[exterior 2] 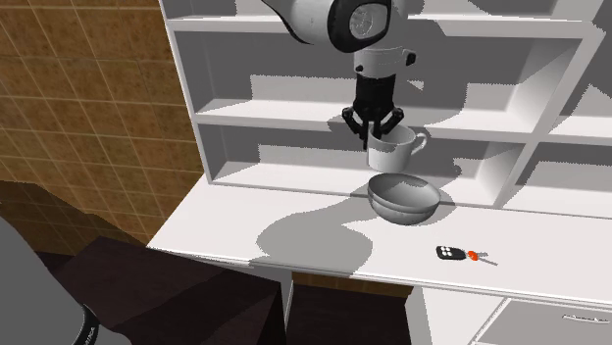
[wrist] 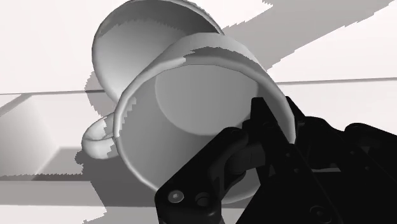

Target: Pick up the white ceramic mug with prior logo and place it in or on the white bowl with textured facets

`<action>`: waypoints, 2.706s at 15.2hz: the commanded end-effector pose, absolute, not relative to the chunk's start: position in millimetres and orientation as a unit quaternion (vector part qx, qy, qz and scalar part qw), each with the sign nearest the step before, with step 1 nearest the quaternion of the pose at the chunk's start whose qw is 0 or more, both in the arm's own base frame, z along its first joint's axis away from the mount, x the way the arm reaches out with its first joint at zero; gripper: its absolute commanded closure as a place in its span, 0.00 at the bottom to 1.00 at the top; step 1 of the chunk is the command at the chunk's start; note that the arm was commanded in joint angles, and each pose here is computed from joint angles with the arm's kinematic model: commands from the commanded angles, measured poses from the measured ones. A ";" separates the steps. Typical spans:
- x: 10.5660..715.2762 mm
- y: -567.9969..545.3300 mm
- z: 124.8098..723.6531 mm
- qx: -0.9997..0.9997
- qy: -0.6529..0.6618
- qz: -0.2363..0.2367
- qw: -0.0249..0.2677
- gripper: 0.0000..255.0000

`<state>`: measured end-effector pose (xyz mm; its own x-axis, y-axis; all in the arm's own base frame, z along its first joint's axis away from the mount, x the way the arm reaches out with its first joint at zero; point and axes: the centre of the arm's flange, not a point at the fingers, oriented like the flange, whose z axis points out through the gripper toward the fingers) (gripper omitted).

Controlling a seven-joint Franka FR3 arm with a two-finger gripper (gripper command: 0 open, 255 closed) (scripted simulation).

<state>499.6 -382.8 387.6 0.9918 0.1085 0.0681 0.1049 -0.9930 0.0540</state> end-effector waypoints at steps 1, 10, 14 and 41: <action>506.7 -409.9 387.8 0.998 0.054 0.036 0.025 1.00; 519.3 -459.1 364.2 0.998 0.054 0.036 0.025 1.00; 519.3 -459.1 343.1 0.998 0.054 0.036 0.025 1.00; 515.6 -456.8 356.6 0.998 0.054 0.036 0.025 0.00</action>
